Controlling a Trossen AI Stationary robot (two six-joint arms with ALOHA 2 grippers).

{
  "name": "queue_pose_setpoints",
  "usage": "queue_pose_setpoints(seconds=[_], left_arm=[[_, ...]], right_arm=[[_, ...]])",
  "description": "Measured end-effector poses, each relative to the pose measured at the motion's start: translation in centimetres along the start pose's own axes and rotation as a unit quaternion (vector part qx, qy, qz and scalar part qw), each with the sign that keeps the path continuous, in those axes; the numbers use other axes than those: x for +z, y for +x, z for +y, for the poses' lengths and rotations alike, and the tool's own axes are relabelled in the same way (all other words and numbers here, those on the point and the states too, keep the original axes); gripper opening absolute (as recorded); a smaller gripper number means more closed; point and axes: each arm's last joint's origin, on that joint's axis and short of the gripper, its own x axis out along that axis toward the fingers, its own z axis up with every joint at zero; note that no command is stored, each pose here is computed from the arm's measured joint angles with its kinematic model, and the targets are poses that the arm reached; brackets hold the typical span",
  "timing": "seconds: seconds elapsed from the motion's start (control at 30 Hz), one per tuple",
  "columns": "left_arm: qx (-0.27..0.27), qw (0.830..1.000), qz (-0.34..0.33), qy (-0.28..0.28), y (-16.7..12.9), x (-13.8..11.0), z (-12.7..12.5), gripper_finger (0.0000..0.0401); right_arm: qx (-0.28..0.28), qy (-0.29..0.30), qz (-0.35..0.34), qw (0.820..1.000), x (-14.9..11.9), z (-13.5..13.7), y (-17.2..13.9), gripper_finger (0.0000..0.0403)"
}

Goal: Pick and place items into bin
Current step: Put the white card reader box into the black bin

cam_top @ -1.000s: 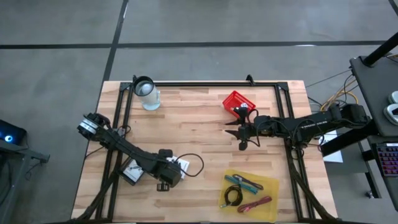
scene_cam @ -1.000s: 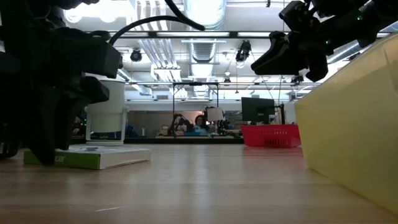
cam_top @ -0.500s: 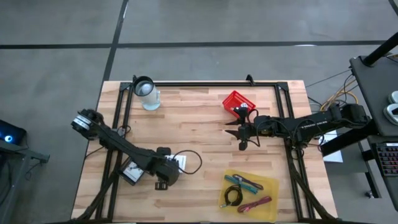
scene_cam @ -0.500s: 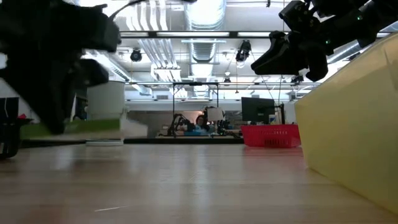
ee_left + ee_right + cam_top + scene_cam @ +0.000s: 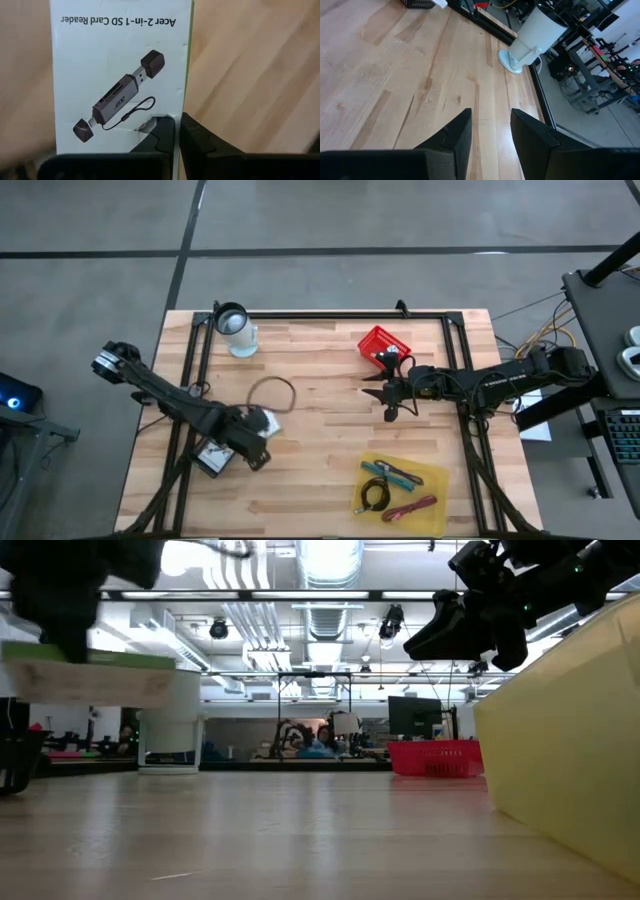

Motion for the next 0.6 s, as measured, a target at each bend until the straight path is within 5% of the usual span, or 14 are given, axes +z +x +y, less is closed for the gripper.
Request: queue_pose_setpoints(seconds=[0.07,0.3,0.6], left_arm=[[0.005,0.998,0.026,-0.057,-0.5,-0.4,0.5,0.0000],[0.003,0.989,0.092,-0.115,-0.8,-1.6,0.5,0.0000],[0.076,0.970,0.126,-0.193,-0.8,-3.0,1.2,0.0000]], right_arm=[[0.000,0.000,0.000,1.000,0.0,0.0,0.0,0.0123],[0.001,0.000,0.000,1.000,0.0,0.0,0.0,0.0123],[0.001,0.000,0.001,1.000,0.0,0.0,0.0,0.0123]])
